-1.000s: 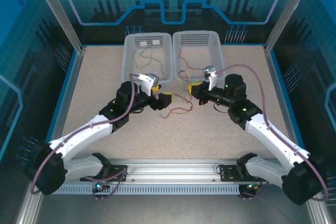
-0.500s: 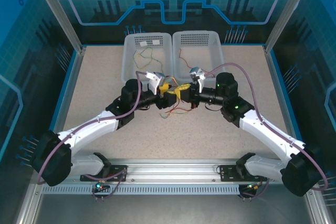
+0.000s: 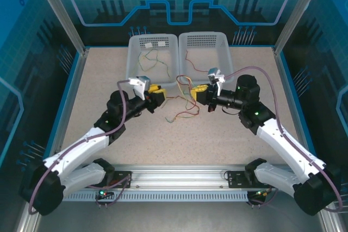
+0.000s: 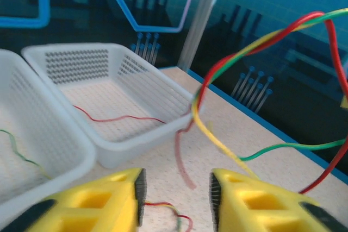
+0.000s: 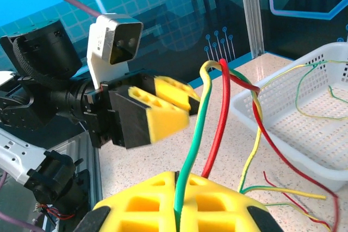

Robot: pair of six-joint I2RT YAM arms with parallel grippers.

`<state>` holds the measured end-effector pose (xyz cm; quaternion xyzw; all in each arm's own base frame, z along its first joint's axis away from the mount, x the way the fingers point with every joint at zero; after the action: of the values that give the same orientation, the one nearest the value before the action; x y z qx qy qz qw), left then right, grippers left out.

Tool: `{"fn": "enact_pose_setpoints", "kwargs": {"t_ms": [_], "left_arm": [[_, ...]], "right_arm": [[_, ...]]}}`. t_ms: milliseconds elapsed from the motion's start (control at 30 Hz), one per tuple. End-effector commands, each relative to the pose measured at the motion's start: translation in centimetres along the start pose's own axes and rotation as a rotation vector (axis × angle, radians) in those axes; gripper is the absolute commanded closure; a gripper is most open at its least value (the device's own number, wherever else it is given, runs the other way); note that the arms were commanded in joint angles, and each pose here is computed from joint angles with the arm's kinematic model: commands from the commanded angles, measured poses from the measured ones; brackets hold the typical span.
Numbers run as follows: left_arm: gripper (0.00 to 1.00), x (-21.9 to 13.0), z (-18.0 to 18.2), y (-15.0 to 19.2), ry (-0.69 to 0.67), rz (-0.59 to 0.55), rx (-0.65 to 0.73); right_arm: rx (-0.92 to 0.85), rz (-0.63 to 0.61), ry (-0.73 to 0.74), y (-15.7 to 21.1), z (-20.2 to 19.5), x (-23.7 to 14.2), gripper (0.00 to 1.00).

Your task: Untangle the cables

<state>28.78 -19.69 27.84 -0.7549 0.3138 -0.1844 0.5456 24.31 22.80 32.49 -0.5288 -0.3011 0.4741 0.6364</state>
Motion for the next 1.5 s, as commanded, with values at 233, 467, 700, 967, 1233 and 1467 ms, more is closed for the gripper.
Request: {"fn": "enact_pose_setpoints", "kwargs": {"t_ms": [233, 467, 700, 967, 1233, 1467], "left_arm": [[0.27, -0.9, 0.5, 0.4, 0.048, -0.026, 0.033], [0.18, -1.1, -1.7, 0.2, 0.206, -0.067, 0.074], [0.12, -1.3, -3.7, -0.4, 0.332, -0.094, 0.11], [0.12, 0.7, -3.9, 0.0, 0.351, -0.066, 0.139], [0.16, 2.3, -3.8, -0.5, 0.37, -0.092, 0.151], [0.49, 2.3, -4.0, -1.1, 0.373, -0.122, 0.17]], "right_arm": [[-0.081, 0.034, -0.311, -3.3, 5.1, -2.6, 1.0], [-0.12, 0.013, -0.396, -5.2, 6.9, -3.3, 1.0], [-0.12, 0.012, -0.442, -5.8, 7.5, -3.0, 1.0], [-0.14, -0.003, -0.496, -6.7, 9.3, -3.1, 1.0], [-0.132, 0.0, -0.541, -6.9, 10.5, -2.8, 1.0], [-0.109, 0.015, -0.511, -6.2, 9.6, -2.0, 1.0]]}}
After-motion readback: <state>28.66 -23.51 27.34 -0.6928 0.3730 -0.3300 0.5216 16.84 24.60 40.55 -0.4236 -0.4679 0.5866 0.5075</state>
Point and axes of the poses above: each hand's point on the last joint's axis, 136 mm out from that joint toward the fingers, its own x axis out along the fingers, its own z axis along the line the jaws close on, y = z × x, the point moved 2 cm from there along -x, back along the fingers, and after that the axes turned 2 degrees about -x, right-handed, at the moved point
